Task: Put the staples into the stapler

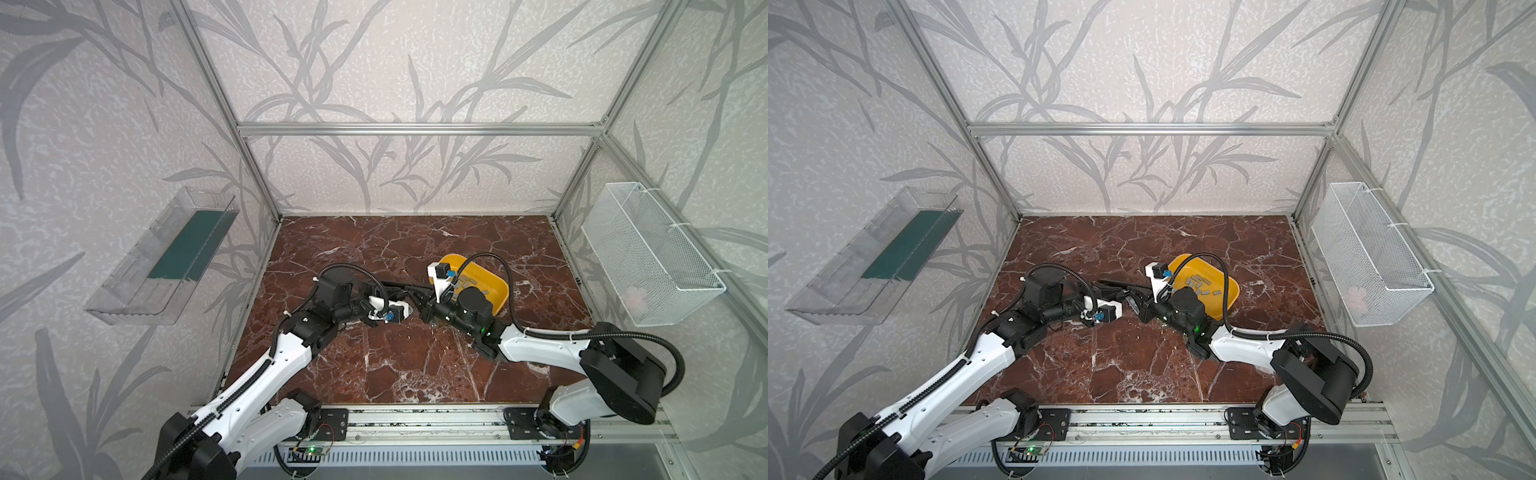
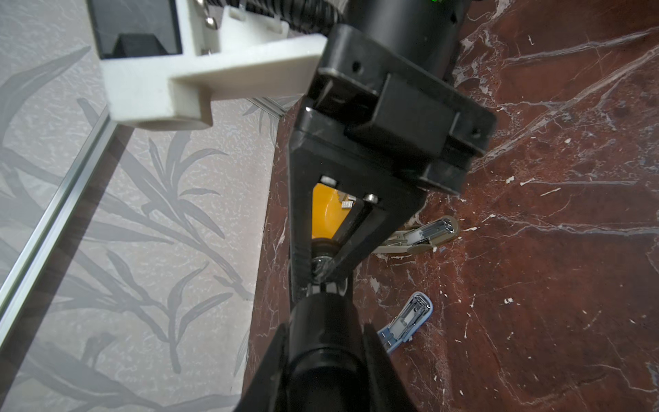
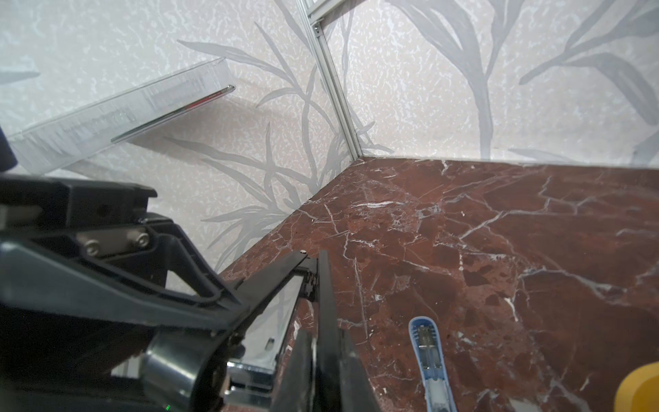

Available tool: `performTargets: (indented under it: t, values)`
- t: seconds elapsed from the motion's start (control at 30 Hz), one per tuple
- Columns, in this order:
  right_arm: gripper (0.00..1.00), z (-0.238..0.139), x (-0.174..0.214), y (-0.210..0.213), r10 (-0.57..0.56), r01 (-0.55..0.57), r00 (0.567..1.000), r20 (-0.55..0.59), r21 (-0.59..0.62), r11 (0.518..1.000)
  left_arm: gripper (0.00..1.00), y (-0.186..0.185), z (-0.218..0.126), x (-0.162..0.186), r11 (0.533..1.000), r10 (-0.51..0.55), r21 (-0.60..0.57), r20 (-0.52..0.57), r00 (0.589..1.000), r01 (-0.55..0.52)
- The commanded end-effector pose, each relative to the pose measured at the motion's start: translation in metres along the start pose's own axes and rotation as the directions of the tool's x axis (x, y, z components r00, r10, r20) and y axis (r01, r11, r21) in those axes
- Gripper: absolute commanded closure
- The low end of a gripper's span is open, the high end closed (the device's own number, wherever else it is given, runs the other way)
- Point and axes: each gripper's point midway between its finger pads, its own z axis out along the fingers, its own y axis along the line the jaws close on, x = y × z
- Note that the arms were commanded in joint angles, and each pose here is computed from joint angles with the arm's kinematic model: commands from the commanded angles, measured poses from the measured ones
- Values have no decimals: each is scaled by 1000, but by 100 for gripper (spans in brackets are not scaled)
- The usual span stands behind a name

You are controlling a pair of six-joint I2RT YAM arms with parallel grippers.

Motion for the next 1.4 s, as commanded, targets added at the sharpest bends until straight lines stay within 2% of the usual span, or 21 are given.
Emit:
performTargets:
  t: [0.0, 0.13, 0.23, 0.27, 0.43, 0.5, 0.57, 0.73, 0.87, 0.93, 1.03, 1.1, 1.2, 1.3, 1.37]
  values:
    - [100, -10, 23, -37, -14, 21, 998, -62, 124, 992, 100, 33, -22, -38, 989, 94, -129, 119, 988, -78]
    - [100, -16, 17, -39, -2, 6, 999, -34, 133, 991, 100, 39, -26, -37, 985, 83, -158, 113, 990, -64]
    - [100, -20, 16, -42, 12, -9, 1000, -19, 133, 991, 100, 43, -31, -41, 982, 93, -175, 148, 985, -66]
    - [100, -20, 17, -44, 19, -17, 1000, -16, 136, 991, 100, 45, -33, -42, 983, 57, -179, 167, 984, -27]
    - [100, -22, 16, -51, 66, -64, 998, -10, 116, 991, 100, 52, -42, -43, 977, 50, -214, 217, 975, -2]
    - [89, -23, 15, -48, 75, -74, 997, -6, 93, 993, 100, 51, -43, -44, 979, 55, -206, 232, 971, -6]
    - [82, -24, 12, -43, 69, -69, 998, -3, 66, 995, 100, 48, -42, -42, 982, 54, -191, 225, 973, -10]
    - [59, -36, 3, -34, 62, -62, 998, 22, 35, 997, 100, 48, -34, -27, 984, 36, -179, 156, 987, -8]
    - [55, -52, -9, -29, 61, -63, 997, 54, 34, 997, 100, 49, -30, -10, 981, 27, -194, 78, 997, -12]
    - [55, -60, -15, -25, 50, -52, 996, 75, 24, 998, 100, 48, -29, -8, 983, 24, -184, 73, 997, -10]
    - [52, -71, -22, -18, -20, 19, 994, 105, 7, 1000, 100, 45, -28, -8, 986, 47, -162, 67, 997, -35]
    - [51, -78, -25, -6, -108, 114, 987, 121, -40, 993, 100, 40, -26, -9, 990, 53, -133, 77, 996, -42]
    - [51, -87, -24, 22, -246, 263, 961, 127, -136, 955, 100, 26, -21, -10, 996, 72, -55, 102, 992, -66]
    - [52, -89, -17, 47, -361, 376, 925, 117, -172, 910, 100, 15, -19, -20, 998, 62, 11, 159, 985, -64]
    - [54, -87, -12, 58, -400, 414, 910, 111, -180, 892, 100, 12, -18, -24, 998, 50, 35, 188, 981, -58]
